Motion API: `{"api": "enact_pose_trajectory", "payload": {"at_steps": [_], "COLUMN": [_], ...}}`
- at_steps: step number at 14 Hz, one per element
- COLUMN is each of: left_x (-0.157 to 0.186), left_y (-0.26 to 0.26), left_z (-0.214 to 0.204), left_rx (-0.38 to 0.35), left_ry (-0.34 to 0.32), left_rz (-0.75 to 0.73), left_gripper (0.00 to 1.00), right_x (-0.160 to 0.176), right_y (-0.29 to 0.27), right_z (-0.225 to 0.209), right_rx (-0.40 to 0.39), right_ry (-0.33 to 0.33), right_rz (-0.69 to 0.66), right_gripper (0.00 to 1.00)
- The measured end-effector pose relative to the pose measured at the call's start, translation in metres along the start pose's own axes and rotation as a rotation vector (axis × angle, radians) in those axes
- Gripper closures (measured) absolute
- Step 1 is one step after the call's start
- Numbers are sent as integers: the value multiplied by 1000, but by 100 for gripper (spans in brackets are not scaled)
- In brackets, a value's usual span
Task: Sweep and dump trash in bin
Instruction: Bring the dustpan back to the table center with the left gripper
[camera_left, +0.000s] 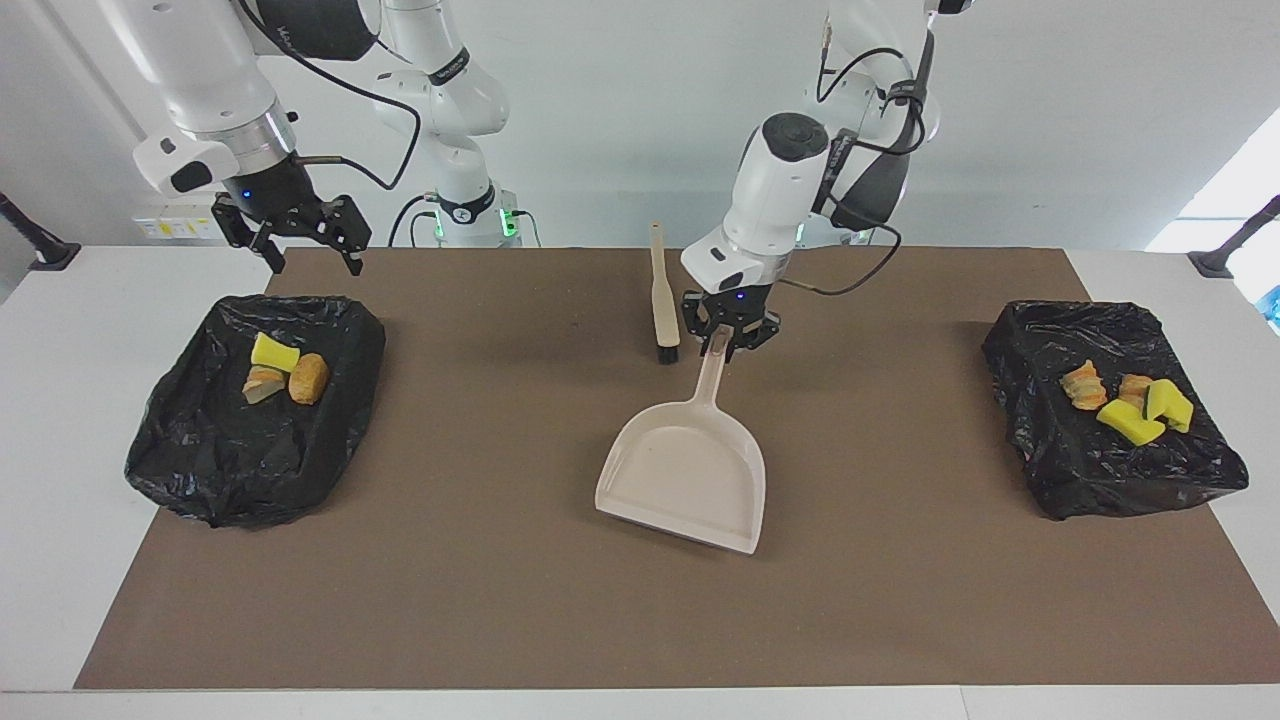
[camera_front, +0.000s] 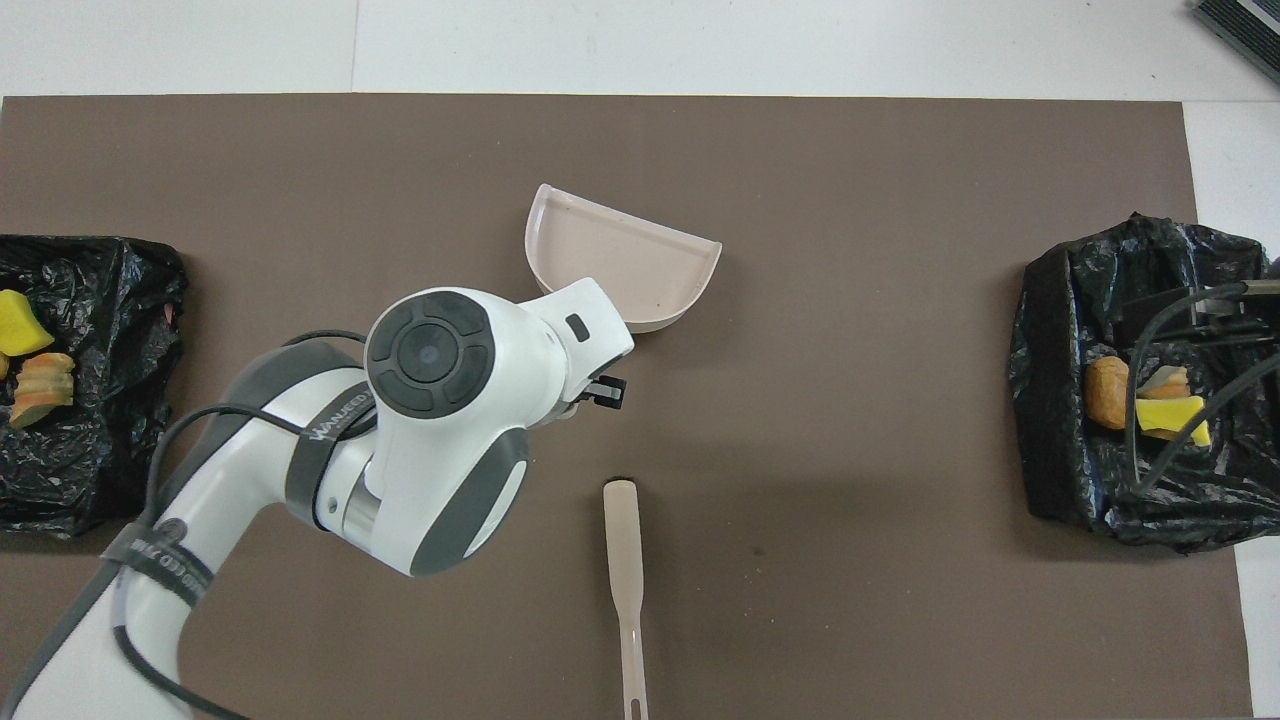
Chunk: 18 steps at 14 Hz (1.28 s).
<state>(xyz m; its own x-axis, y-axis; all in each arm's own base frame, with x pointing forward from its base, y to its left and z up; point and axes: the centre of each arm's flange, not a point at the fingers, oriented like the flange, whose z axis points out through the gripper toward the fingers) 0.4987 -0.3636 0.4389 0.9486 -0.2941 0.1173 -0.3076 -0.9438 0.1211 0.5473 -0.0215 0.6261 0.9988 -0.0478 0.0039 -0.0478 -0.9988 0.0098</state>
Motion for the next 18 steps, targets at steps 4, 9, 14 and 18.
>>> {"api": "enact_pose_trajectory", "payload": {"at_steps": [4,9,14,18], "left_x": [-3,-11,-20,-18], "left_y": [14,37,42,38], "left_z": [24,33,44,43], "left_rx": [-3,-9,-13,-10], "left_ry": [-21,-28,-50,-49], "left_rz": [-16,-33,-52,-121], "left_gripper": [67,67,66,26], "right_x": [-1,-2,-3,-3], "right_y": [1,2,2,2], "right_z": [1,1,2,2], "right_rx": [-1,-1,-1,-1], "right_ry": [-7,-14,-21,-23], "right_rz": [2,3,3,3], "right_gripper": [0,0,0,0]}}
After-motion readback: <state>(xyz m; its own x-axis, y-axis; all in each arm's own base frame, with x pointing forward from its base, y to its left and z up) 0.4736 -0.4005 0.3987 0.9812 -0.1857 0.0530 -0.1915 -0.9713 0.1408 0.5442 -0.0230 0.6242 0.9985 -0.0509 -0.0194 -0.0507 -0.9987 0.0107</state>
